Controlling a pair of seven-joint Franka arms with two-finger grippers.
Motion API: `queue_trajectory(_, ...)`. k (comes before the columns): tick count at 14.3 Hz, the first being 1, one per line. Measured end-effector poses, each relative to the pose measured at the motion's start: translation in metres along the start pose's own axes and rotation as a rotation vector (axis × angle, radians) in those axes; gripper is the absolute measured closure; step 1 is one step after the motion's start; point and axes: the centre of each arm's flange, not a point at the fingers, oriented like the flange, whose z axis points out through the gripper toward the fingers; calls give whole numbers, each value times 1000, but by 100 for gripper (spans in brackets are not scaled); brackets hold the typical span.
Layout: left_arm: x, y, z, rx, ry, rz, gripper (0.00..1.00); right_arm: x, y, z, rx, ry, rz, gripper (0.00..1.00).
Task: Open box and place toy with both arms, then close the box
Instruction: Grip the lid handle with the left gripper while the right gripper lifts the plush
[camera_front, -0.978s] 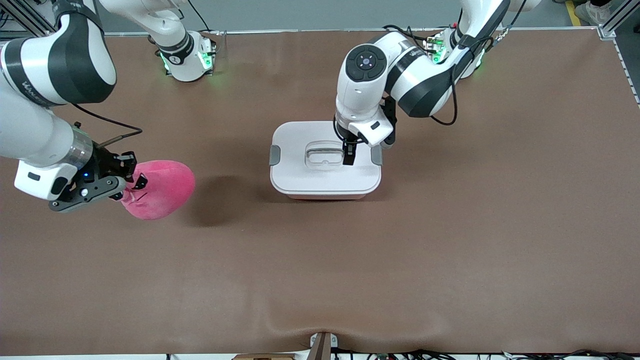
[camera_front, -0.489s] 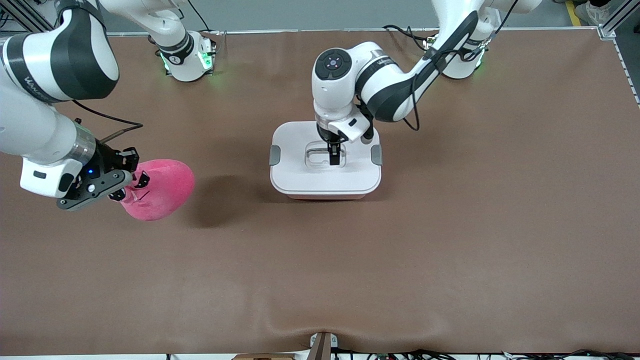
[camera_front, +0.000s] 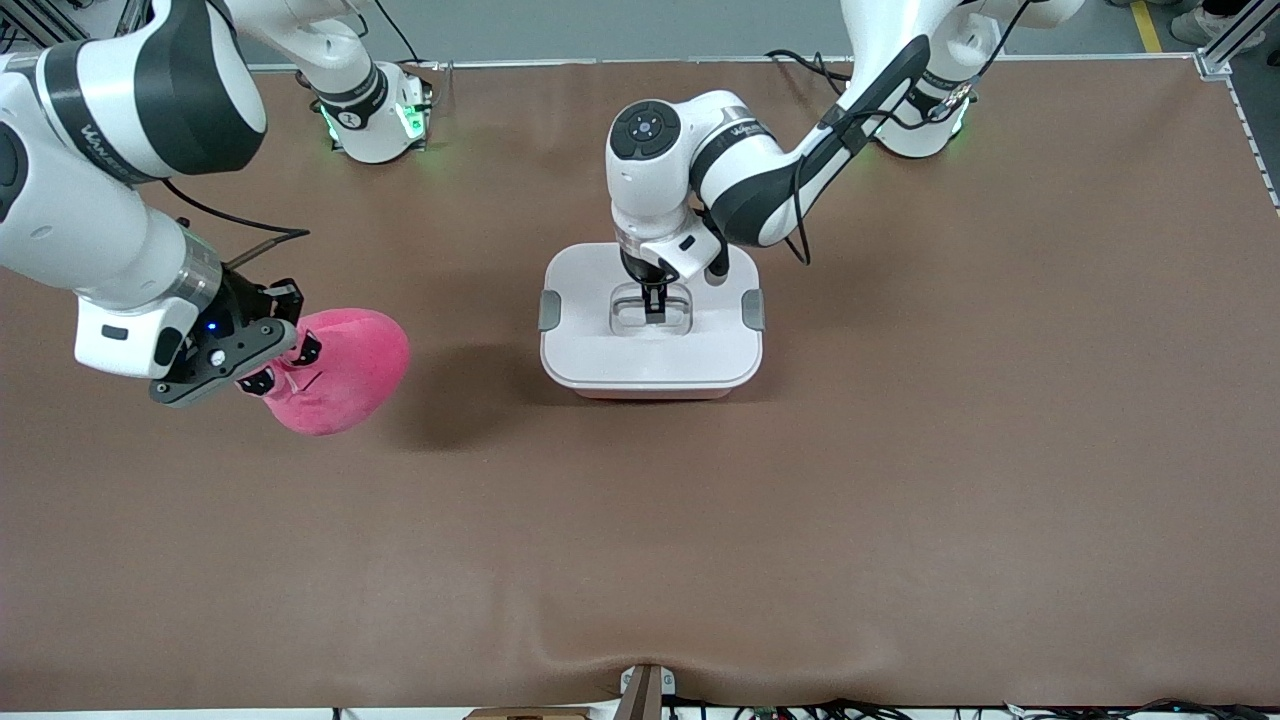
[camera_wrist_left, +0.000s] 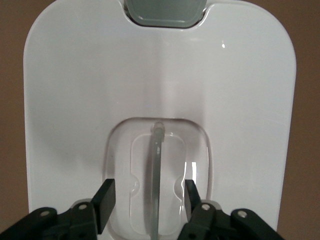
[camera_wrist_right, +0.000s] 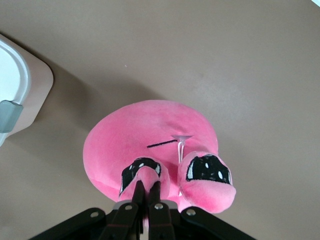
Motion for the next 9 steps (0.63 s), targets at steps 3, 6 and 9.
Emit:
queue_trajectory(3,0,1,-1,-3,-2,-1,74,2,-6,-5,-4,8,-25,94)
queue_trajectory(6,1,4,-3,-8,-5,-5,92,11,-29,-16,-14,28,-105,94)
queue_trajectory(9,1,6,-5,-11,-9,-8,93,18,-72,-32,-30,52,-214,94)
